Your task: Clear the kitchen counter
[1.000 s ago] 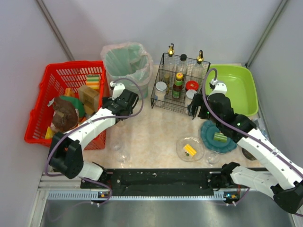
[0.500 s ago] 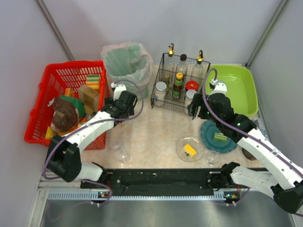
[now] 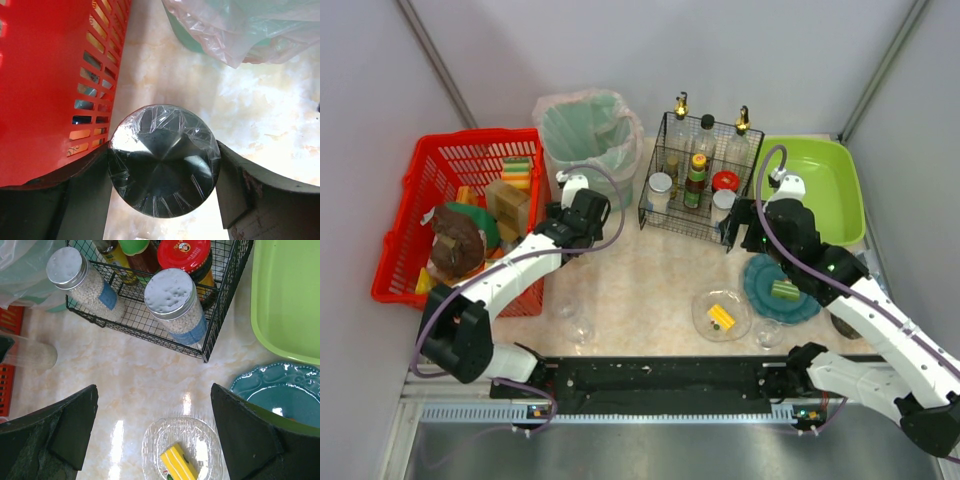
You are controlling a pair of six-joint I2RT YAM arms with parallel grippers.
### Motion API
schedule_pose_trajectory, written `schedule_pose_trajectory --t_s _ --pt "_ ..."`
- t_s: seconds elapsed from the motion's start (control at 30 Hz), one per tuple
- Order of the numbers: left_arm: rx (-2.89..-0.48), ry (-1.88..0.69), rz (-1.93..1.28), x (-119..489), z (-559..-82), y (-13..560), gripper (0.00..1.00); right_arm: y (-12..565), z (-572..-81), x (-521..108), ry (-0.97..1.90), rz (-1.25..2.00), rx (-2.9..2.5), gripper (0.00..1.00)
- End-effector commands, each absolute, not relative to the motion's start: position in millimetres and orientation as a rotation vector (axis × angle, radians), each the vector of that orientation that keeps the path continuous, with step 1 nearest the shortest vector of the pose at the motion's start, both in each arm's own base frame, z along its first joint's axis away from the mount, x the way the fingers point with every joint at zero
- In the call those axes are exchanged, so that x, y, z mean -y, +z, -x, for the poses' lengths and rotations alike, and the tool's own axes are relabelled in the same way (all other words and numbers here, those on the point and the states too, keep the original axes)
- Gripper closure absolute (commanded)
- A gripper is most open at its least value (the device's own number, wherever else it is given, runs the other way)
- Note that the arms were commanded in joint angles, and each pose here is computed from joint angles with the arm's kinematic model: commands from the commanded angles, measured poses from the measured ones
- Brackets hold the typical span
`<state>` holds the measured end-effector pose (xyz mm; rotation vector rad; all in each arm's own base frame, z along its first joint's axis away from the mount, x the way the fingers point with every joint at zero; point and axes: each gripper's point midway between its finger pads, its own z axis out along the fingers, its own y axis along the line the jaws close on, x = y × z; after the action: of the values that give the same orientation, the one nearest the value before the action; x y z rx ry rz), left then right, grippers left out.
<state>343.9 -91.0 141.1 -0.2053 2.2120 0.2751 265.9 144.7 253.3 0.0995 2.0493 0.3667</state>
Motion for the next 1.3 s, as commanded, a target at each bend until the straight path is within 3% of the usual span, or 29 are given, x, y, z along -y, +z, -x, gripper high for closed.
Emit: schedule_pose_trajectory --t_s 0.0,0.3,0.93,1.27 --pt "-2.182 0.121 0.18 109.4 -348.1 167.3 0.44 265.3 -269.0 -141.8 0.385 -0.132 -2.001 0.08" --pt "-2.195 -0.149 0.018 148.3 -334.1 197.5 0.46 280.0 -266.8 -129.0 0.348 -0.154 -1.954 0.08" --pt "-1.836 -0.669 -0.284 286.4 -330.1 348.9 0.5 327.4 -248.1 -95.4 0.339 -0.235 -1.793 0.08" --pt "-1.753 -0.54 -0.347 335.9 -365.3 355.4 0.5 329.4 -234.0 -79.1 0.33 -0.262 -1.756 0.08"
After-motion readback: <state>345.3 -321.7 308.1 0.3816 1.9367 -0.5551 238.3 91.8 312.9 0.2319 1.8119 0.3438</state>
